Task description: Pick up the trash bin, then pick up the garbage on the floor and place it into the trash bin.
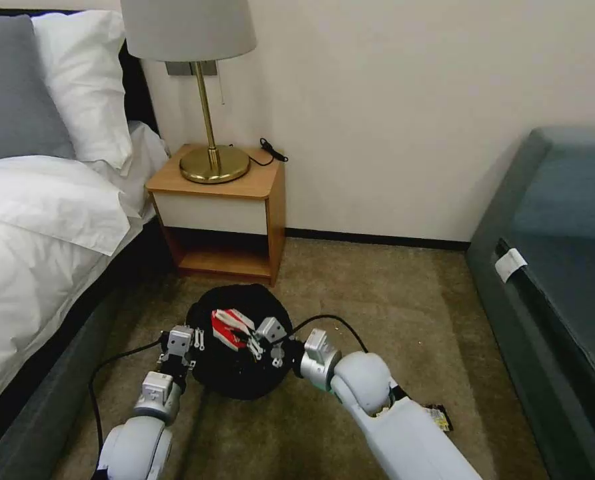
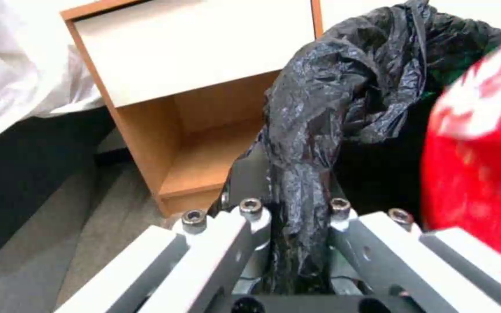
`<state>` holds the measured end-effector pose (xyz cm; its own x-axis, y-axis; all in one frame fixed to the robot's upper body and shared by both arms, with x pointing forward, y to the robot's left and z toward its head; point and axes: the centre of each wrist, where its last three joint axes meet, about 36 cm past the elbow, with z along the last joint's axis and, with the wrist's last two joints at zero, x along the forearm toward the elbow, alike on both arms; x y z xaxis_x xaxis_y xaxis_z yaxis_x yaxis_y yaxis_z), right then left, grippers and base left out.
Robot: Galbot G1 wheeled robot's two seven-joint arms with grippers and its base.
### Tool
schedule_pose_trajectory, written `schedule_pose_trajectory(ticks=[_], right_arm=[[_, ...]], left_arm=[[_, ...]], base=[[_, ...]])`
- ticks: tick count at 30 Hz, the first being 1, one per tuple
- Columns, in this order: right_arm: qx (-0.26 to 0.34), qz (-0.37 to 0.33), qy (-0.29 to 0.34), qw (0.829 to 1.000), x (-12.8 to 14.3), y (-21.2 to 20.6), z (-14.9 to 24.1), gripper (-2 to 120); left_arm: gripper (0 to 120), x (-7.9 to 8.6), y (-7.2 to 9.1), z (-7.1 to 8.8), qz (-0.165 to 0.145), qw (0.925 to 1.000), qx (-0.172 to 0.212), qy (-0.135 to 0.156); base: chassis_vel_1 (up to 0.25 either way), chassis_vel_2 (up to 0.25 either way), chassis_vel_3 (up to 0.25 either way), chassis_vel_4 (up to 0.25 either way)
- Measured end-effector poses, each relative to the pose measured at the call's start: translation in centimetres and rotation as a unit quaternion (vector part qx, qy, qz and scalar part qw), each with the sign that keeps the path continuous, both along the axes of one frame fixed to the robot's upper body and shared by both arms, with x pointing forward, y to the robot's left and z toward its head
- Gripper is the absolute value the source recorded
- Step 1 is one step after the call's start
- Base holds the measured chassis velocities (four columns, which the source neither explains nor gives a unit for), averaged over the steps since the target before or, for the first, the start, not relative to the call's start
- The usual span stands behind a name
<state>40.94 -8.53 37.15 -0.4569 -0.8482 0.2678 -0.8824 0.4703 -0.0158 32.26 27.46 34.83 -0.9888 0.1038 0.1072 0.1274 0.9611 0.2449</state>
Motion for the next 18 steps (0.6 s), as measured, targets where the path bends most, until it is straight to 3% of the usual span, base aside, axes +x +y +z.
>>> schedule_pose_trajectory(ticks=[9,10,11,18], right_arm=[[-0.014,-0.004,0.008,1.000,-0.1,1.3,-1.7,4],[-0.016,-0.009,0.011,1.000,0.0,1.6,-2.1,16],[-0.017,-0.012,0.010,1.000,0.0,1.6,-2.3,20],[-0.028,-0.025,0.008,0.999,0.7,1.8,-2.9,42]], left_arm=[[4,-0.2,0.1,0.3,-0.002,0.9999,-0.005,-0.008],[4,-0.3,0.0,0.3,-0.002,0.9999,-0.006,-0.008],[4,-0.4,0.1,0.3,-0.003,0.9999,-0.006,-0.007],[4,-0.6,0.4,0.2,-0.008,0.9998,-0.012,-0.010]], base=[[0.000,0.000,0.000,0.000],[0.000,0.000,0.000,0.000],[0.000,0.000,0.000,0.000],[0.000,0.000,0.000,0.000]])
